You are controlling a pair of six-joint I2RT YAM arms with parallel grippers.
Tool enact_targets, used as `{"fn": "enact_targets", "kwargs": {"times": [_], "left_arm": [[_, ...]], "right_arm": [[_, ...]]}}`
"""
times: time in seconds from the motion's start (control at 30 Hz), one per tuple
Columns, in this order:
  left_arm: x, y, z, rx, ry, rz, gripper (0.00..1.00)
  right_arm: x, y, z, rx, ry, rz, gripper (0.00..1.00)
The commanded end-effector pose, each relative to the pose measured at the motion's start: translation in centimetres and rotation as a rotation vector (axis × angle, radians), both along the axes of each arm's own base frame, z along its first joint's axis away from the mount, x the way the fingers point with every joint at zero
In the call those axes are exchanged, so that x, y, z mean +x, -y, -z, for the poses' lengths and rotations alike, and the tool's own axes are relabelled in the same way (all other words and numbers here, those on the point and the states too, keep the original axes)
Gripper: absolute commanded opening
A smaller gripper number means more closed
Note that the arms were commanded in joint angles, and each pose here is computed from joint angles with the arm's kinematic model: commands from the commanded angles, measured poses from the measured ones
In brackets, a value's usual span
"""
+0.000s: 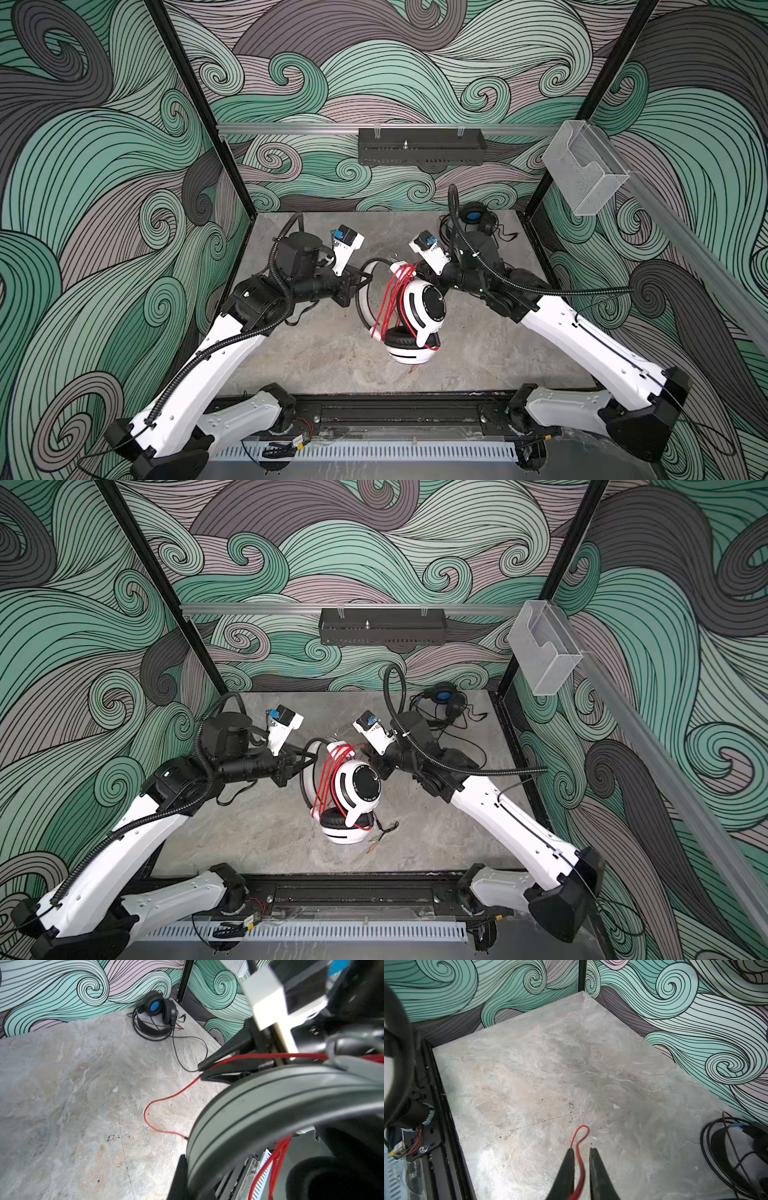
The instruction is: Wrap the headphones
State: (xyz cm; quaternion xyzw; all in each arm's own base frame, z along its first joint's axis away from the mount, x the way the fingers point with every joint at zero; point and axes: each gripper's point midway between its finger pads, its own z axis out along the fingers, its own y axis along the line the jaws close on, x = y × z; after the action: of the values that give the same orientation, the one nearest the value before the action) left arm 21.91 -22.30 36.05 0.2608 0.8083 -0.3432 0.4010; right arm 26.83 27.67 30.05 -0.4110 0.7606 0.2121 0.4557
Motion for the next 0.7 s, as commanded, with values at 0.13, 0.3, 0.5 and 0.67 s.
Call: {"fn": "enact_targets", "kwargs": {"times": [0.13,0.3,0.5,0.67], "left_arm": [[-1.0,1.0,-9.2,-0.237,0.112,0.040,0.00],[-0.4,0.7,-11.5,-0.297,0.132,-0.009,0.00],[0.8,0.0,-13.5,-0.335,0.131,-0.097,0.00],[1.5,-0.4,-14.8,-0.370,0.135,-0.147,0.00]], "right_arm": [[-0.6,-0.7,-3.2,0.247,0.015,-0.042,0.23],[-1.1,-1.1,-3.6,0.363,-0.035,-0.065,0.29],[-2.0,-1.9,-3.5,0.424,-0.097,-0.116,0.32],[-2.8,-2.2,-2.6,0.450,-0.153,-0.150,0.33]]}}
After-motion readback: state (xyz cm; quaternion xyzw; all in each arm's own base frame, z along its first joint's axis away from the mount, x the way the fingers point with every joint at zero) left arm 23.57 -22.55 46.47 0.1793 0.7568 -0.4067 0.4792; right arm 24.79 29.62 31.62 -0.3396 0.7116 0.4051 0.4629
